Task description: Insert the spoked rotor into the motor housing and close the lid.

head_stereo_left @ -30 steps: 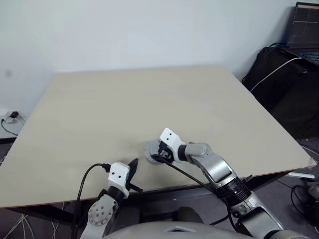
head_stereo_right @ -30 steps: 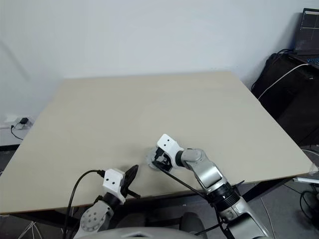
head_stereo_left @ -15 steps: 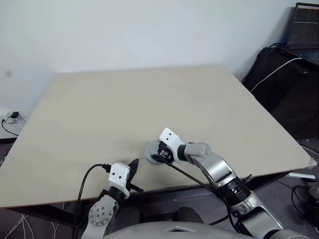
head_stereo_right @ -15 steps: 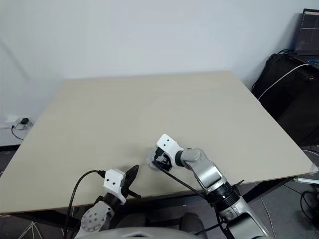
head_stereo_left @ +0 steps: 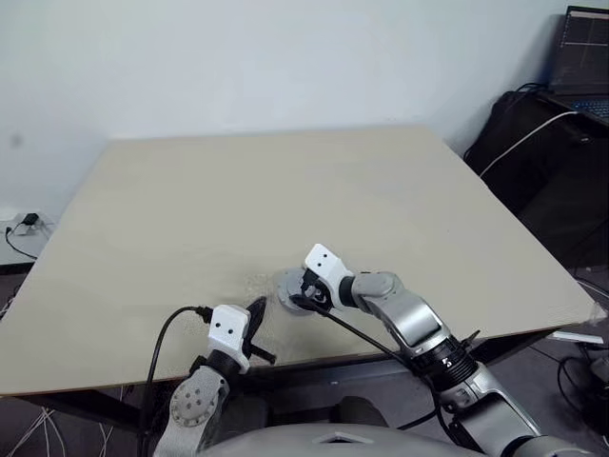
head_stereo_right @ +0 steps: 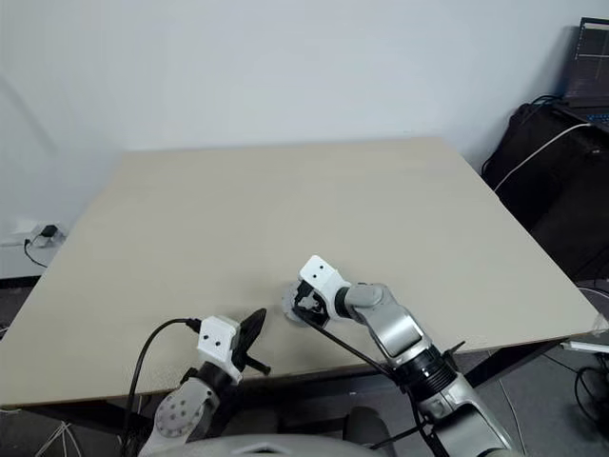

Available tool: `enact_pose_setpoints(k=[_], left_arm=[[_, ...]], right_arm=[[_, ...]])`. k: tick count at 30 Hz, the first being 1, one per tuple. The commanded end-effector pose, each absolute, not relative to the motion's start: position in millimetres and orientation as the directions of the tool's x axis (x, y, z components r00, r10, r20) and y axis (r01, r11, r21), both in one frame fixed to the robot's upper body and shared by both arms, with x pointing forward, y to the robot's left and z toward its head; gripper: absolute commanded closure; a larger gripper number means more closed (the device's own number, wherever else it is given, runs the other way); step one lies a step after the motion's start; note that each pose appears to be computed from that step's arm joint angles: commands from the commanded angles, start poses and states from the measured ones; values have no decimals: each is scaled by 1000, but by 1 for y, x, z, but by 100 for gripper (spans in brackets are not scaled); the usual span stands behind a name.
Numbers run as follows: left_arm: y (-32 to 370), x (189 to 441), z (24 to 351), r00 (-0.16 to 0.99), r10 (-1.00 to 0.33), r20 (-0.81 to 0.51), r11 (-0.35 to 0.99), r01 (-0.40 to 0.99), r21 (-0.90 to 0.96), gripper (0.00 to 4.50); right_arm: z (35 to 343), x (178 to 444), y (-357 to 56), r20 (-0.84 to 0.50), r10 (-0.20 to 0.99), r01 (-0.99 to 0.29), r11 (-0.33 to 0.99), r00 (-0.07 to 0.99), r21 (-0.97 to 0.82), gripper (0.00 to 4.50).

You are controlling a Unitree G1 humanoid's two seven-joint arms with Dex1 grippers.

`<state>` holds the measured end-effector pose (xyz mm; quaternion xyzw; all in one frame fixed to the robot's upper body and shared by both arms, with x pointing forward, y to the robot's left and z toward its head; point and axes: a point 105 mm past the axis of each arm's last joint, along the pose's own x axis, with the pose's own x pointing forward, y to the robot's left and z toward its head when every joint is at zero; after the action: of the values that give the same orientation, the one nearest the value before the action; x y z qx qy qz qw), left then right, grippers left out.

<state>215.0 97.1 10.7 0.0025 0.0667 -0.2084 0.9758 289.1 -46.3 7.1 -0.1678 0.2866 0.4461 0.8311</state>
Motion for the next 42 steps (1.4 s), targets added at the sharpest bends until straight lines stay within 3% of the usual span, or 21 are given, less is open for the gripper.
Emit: enact_pose_setpoints(k=[1, 4, 9, 21, 28, 42], left_arm=[[105, 236, 35, 924, -376, -64, 926, 378, 9, 450], [113, 252, 30, 923, -369, -107, 928, 373, 17, 450], [112, 270, 20, 834, -523, -174, 852, 518, -76, 450], [101, 312, 22, 655, -724, -214, 689, 687, -230, 450], [77, 313, 16, 529, -801, -280, 596, 748, -293, 450], [62, 300, -1, 406, -831, -380, 531, 782, -326, 450]], right_arm=[[-13, 288, -64, -704, 559, -809, 587, 439, -38, 123], [-13, 287, -63, -702, 561, -810, 585, 438, -38, 123], [-12, 287, -62, -698, 565, -812, 583, 440, -40, 123], [-10, 283, -62, -690, 568, -808, 587, 448, -41, 123], [-7, 284, -61, -685, 567, -804, 593, 458, -46, 123], [-7, 282, -61, -683, 562, -798, 600, 466, -51, 123]])
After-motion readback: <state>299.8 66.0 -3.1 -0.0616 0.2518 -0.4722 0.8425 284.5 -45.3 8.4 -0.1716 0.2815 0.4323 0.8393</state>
